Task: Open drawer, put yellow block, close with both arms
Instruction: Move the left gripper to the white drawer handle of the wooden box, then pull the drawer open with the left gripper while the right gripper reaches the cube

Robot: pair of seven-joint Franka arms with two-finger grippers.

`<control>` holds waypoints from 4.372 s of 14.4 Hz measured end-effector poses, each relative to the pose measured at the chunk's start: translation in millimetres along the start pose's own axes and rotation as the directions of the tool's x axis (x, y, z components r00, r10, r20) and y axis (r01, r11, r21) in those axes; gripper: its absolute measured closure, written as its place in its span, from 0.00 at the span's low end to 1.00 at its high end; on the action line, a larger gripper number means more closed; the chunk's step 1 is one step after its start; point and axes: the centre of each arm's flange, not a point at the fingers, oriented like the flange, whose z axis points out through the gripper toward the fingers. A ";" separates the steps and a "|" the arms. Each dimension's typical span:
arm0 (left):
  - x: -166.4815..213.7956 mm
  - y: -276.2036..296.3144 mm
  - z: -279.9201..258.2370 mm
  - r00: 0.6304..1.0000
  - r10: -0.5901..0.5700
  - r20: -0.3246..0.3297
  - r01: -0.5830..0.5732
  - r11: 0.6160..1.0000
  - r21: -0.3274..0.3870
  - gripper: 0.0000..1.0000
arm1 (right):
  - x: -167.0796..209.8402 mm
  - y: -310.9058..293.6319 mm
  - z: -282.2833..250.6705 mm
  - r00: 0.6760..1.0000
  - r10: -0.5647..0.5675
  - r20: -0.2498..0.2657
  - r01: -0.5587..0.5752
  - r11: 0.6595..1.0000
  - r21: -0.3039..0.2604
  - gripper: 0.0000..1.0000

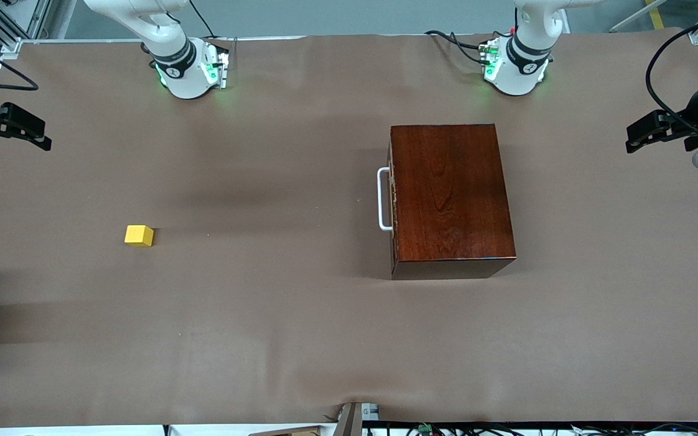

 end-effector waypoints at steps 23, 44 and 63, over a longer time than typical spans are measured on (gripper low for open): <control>-5.5 494.7 216.7 0.989 0.087 -0.120 -0.081 0.995 0.053 0.00 | 2.7 8.4 4.6 1.000 0.016 0.006 -0.016 1.000 0.000 0.00; -8.6 532.4 328.9 0.983 -0.090 -0.158 0.112 0.984 0.140 0.00 | 32.3 28.7 37.2 0.999 0.050 0.019 -0.050 0.999 0.004 0.00; -23.0 574.1 312.8 0.903 -0.343 -0.258 0.325 0.939 -0.113 0.00 | 108.1 41.3 229.3 0.995 0.058 0.083 -0.057 0.998 -0.009 0.00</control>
